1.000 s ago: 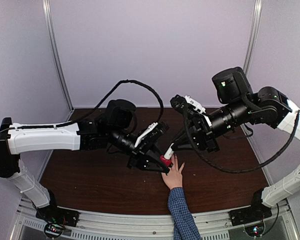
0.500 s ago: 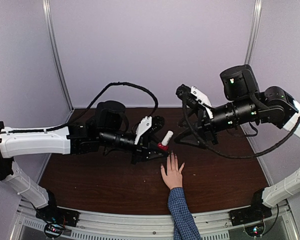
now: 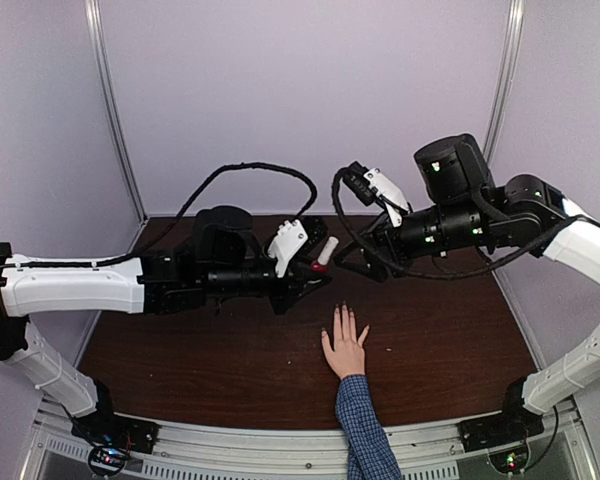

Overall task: Paint the nails
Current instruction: Unscrew the nail polish bottle cap from the nail polish bottle.

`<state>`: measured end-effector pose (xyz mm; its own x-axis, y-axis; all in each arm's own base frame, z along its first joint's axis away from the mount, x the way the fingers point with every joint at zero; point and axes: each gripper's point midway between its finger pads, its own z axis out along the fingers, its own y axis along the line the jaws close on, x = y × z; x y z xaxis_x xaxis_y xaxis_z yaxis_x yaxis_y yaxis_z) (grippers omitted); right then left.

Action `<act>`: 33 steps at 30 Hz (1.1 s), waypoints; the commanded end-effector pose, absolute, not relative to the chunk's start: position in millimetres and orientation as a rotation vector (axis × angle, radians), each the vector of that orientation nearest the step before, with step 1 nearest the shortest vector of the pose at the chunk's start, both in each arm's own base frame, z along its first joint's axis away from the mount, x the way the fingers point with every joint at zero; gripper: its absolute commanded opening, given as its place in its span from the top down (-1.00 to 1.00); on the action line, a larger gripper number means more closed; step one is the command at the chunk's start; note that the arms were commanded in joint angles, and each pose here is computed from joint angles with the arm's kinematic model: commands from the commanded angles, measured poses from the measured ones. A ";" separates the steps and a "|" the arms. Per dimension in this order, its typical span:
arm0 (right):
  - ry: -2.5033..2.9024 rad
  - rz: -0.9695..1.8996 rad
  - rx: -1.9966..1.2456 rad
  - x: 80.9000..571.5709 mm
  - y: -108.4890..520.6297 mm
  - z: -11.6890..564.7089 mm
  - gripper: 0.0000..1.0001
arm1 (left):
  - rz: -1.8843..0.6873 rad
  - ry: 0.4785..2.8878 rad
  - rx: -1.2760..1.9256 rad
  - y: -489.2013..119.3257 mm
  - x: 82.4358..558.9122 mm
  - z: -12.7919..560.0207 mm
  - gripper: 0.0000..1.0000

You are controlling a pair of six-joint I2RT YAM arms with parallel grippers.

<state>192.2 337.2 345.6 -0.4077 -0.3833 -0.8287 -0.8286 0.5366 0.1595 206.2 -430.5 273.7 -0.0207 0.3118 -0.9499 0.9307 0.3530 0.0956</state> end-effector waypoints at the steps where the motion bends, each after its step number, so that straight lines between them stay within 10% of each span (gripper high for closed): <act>1: 2.042 0.715 -0.879 207.3 340.8 339.5 -0.18 | -0.713 1.515 1.099 -438.1 210.3 288.5 1.00; 33: 1.883 0.868 -1.053 186.3 347.8 348.0 0.94 | -1.085 1.381 1.274 -444.0 161.3 308.2 1.00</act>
<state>197.6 351.6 333.3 -0.4333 -0.3465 -0.8320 -0.8371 0.4967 0.2291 192.0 -438.9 268.6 -0.0367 0.3029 -0.9523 0.9639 0.2623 0.0463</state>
